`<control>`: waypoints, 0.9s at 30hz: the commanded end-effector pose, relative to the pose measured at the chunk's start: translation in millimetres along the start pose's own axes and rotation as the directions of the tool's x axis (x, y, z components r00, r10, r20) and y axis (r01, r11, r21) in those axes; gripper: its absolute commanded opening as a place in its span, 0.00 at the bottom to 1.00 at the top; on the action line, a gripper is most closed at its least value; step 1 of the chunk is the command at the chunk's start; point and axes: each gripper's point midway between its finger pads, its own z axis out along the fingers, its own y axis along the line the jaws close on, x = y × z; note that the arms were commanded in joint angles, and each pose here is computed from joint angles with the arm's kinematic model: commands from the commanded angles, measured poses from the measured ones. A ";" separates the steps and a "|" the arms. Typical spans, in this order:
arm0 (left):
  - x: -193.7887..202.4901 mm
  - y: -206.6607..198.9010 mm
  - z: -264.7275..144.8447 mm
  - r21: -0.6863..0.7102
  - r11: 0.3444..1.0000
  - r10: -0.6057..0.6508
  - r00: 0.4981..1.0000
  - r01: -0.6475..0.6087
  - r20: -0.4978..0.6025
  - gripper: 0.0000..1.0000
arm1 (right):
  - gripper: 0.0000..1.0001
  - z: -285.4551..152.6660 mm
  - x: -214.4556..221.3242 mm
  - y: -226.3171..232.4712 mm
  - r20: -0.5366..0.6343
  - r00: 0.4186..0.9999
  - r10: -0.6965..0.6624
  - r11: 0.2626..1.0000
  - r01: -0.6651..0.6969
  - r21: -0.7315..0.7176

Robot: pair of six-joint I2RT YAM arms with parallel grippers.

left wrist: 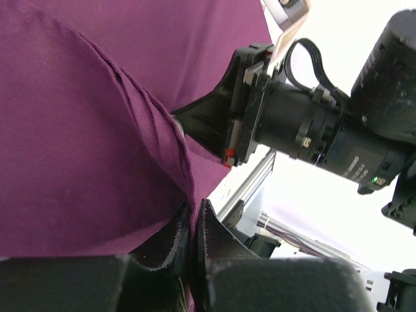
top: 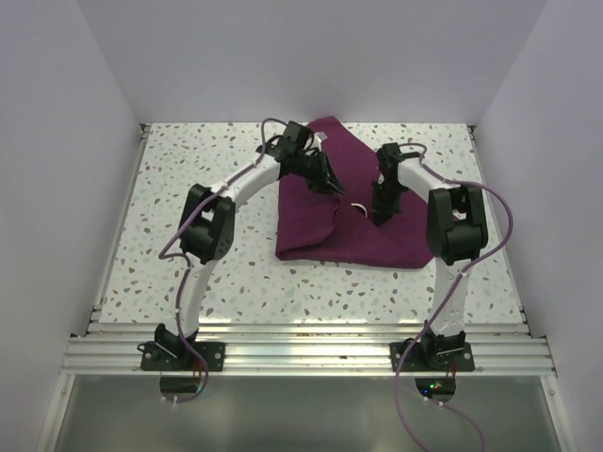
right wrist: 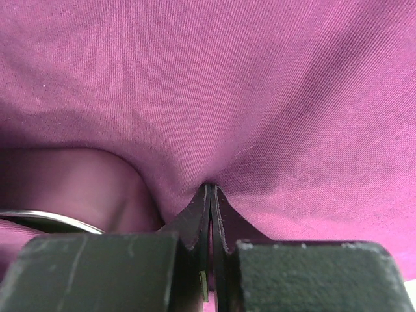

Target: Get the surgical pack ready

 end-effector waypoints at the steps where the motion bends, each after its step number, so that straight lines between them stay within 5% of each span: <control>1: -9.4 -32.7 2.4 0.107 0.993 0.048 0.999 -0.050 0.020 0.02 | 0.00 34.4 10.3 3.3 -0.057 0.998 -0.007 1.000 0.006 -0.012; 3: -8.5 -28.2 7.0 0.106 0.993 0.046 0.999 -0.047 0.011 0.07 | 0.00 34.6 8.9 4.1 -0.056 0.998 -0.007 1.000 0.006 -0.014; 9: -7.0 -28.2 5.7 0.102 0.990 0.094 0.996 -0.095 0.009 0.45 | 0.00 33.6 5.6 7.0 -0.060 0.998 -0.009 1.000 0.007 -0.025; 12: -12.1 -24.0 -4.4 0.050 0.988 0.146 0.989 -0.148 0.032 0.53 | 0.00 31.7 3.0 10.0 -0.057 0.998 -0.015 0.999 0.013 -0.035; 20: -25.4 -28.6 -49.5 -0.035 0.969 0.248 0.962 -0.246 0.114 0.54 | 0.00 13.8 -7.2 14.0 -0.028 0.999 -0.028 0.999 0.027 -0.047; 27: -19.9 5.7 -74.9 -0.165 0.945 0.300 0.948 -0.281 0.107 0.47 | 0.00 -33.1 -15.1 -3.7 0.024 1.000 -0.013 1.000 0.013 -0.007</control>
